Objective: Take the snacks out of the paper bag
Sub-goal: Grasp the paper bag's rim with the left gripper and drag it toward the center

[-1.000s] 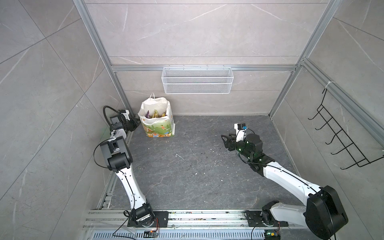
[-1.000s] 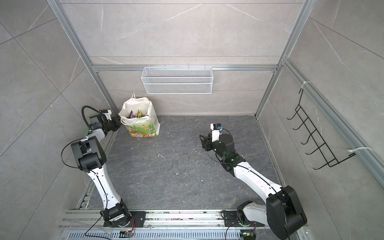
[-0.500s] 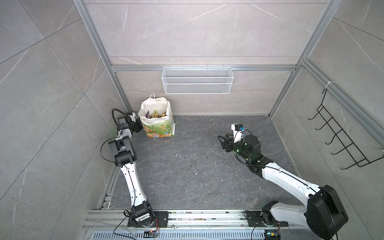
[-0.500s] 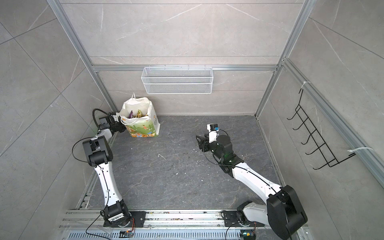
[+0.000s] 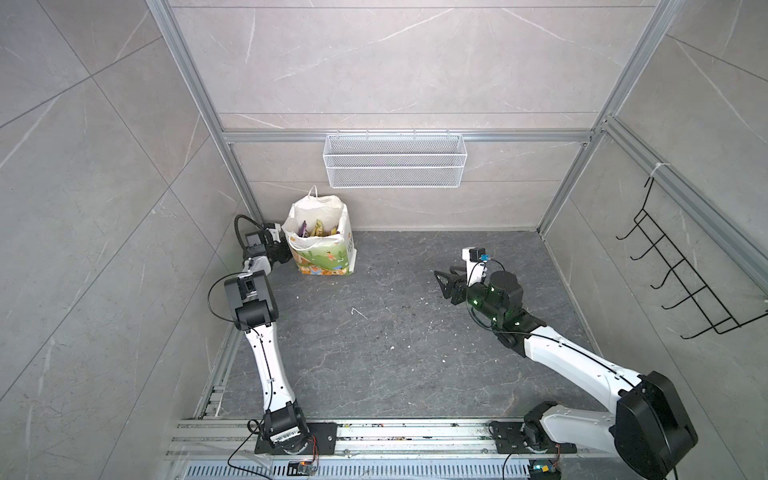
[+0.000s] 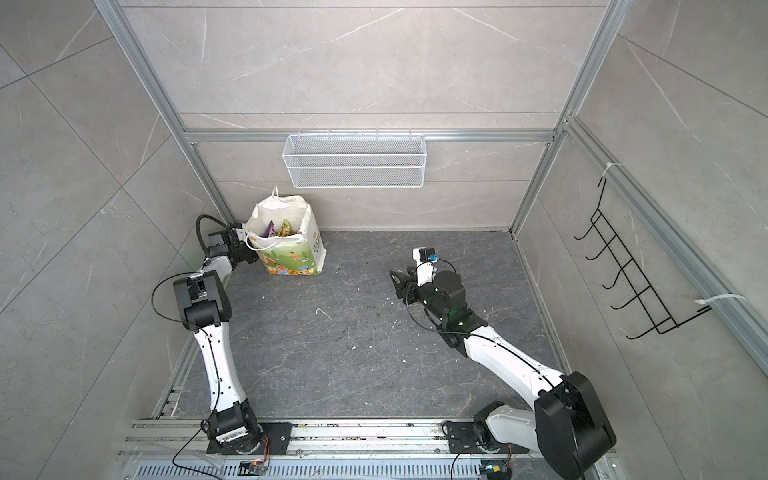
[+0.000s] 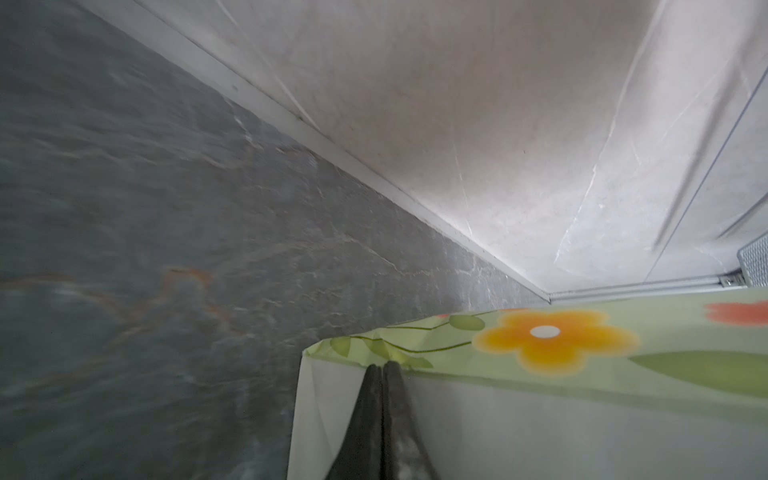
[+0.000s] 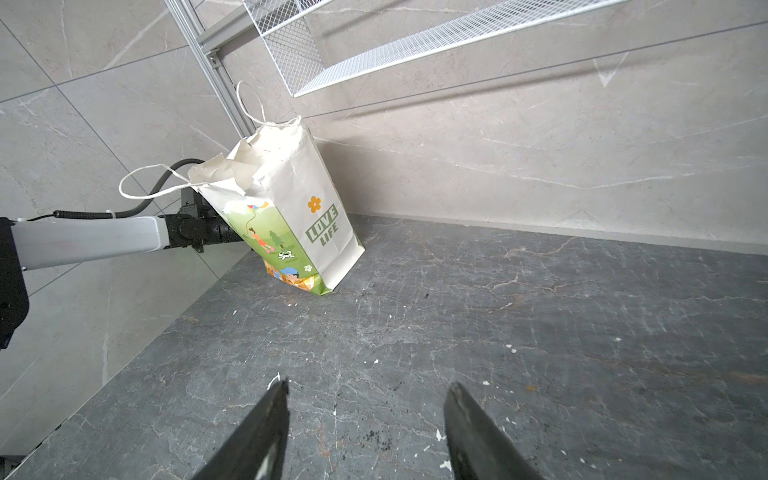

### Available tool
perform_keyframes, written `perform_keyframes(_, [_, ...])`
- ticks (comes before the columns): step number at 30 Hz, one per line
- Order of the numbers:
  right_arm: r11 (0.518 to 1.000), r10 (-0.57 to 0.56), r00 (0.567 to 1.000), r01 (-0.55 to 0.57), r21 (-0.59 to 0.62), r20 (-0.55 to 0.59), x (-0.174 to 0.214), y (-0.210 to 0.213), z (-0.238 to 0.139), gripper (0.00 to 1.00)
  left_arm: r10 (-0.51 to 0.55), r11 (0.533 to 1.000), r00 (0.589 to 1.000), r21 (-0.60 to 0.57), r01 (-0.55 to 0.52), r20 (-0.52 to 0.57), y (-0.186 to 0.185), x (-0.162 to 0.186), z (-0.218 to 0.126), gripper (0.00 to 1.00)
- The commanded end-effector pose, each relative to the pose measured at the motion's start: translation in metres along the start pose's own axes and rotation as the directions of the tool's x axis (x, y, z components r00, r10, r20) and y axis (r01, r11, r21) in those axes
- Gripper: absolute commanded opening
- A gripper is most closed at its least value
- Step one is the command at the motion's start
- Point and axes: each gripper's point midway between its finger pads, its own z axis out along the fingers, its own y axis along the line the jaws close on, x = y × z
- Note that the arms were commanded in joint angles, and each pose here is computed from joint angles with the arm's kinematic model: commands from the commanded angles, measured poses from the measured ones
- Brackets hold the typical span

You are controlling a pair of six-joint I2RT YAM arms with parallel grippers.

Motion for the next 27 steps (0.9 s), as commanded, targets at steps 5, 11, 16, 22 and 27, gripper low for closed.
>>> perform_keyframes(5, [1.0, 0.022, 1.0, -0.021, -0.011, 0.017, -0.001, 0.004, -0.012, 0.62, 0.084, 0.995, 0.995, 0.065, -0.08, -0.058, -0.036, 0.025, 0.012, 0.0])
perform_keyframes(11, [1.0, 0.027, 1.0, -0.027, -0.015, 0.008, 0.002, 0.006, -0.016, 0.62, 0.111, 0.99, 0.993, 0.093, -0.106, -0.046, -0.058, 0.023, 0.013, 0.0])
perform_keyframes(16, [1.0, 0.02, 1.0, -0.02, -0.004, 0.017, -0.001, 0.004, -0.02, 0.63, 0.109, 0.985, 0.992, 0.14, -0.099, -0.066, -0.078, 0.028, 0.02, 0.0])
perform_keyframes(22, [1.0, 0.012, 1.0, -0.012, 0.002, 0.018, -0.001, 0.003, -0.018, 0.64, 0.124, 0.976, 0.988, 0.191, -0.104, -0.095, -0.104, 0.043, 0.028, 0.0])
perform_keyframes(27, [1.0, 0.026, 0.999, -0.026, 0.004, 0.024, 0.002, 0.001, -0.012, 0.65, 0.099, 0.98, 0.983, 0.189, -0.068, -0.155, -0.122, 0.072, 0.034, 0.0])
